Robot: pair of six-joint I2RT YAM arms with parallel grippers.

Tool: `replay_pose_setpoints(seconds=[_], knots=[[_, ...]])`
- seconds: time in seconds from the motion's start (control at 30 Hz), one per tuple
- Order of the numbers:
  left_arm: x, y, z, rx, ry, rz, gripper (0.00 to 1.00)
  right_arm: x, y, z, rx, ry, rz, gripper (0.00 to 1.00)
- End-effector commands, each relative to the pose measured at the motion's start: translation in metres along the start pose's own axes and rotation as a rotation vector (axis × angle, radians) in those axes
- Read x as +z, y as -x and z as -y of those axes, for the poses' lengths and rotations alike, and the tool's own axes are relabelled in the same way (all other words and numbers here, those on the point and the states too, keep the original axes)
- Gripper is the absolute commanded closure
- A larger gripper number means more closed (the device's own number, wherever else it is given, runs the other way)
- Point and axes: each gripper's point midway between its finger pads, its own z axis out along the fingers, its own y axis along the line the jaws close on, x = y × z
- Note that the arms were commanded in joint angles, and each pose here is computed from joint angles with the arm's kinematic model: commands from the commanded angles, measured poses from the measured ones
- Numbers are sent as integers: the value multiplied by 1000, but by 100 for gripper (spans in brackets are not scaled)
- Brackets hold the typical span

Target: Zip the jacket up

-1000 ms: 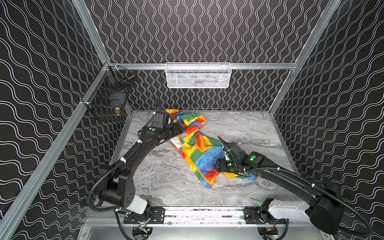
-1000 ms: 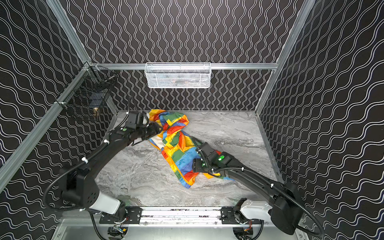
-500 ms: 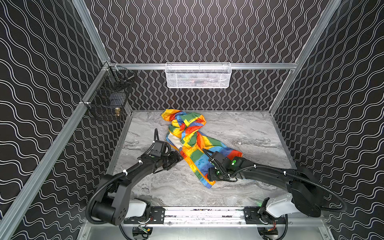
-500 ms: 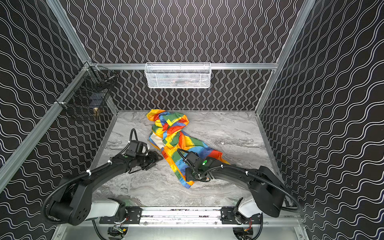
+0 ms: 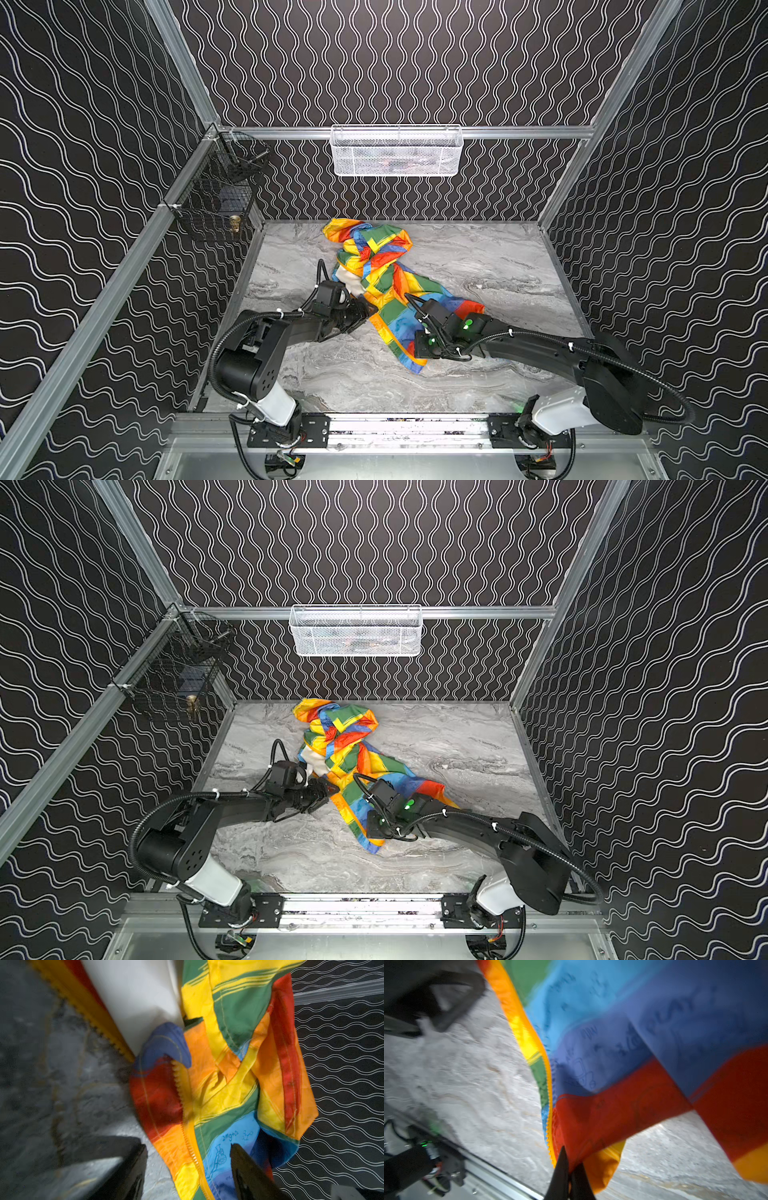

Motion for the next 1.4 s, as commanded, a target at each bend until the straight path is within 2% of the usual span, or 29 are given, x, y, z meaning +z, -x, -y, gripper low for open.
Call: replay_pose_setpoints(seconds=[0.0, 0.1, 0.17, 0.33, 0.47, 0.8, 0.97, 1.13, 1.27, 1.37], knots=[[6, -7, -22, -67, 76, -20, 32, -14, 10, -29, -9, 112, 26, 100], [9, -1, -14, -62, 49, -20, 34, -28, 15, -41, -27, 154, 39, 100], [10, 5, -3, -50, 25, -17, 41, -39, 18, -48, -38, 178, 53, 100], [-1, 25, 31, 12, -15, 3, 78, -70, 32, -61, -57, 220, 121, 100], [-17, 42, 65, 69, -49, 31, 100, -89, 40, -70, -66, 280, 150, 100], [-73, 83, 154, 250, -91, 123, 100, -142, 49, -88, -137, 403, 165, 97], [-80, 94, 179, 305, -112, 121, 100, -156, 49, -85, -149, 431, 148, 94], [-64, 106, 179, 326, -89, 96, 100, -132, 38, -80, -145, 429, 24, 94], [-42, 118, 176, 341, -87, 87, 100, -96, 26, -91, -120, 495, -104, 94], [-27, 132, 171, 352, -67, 92, 100, -72, 28, -103, -95, 532, -138, 91]])
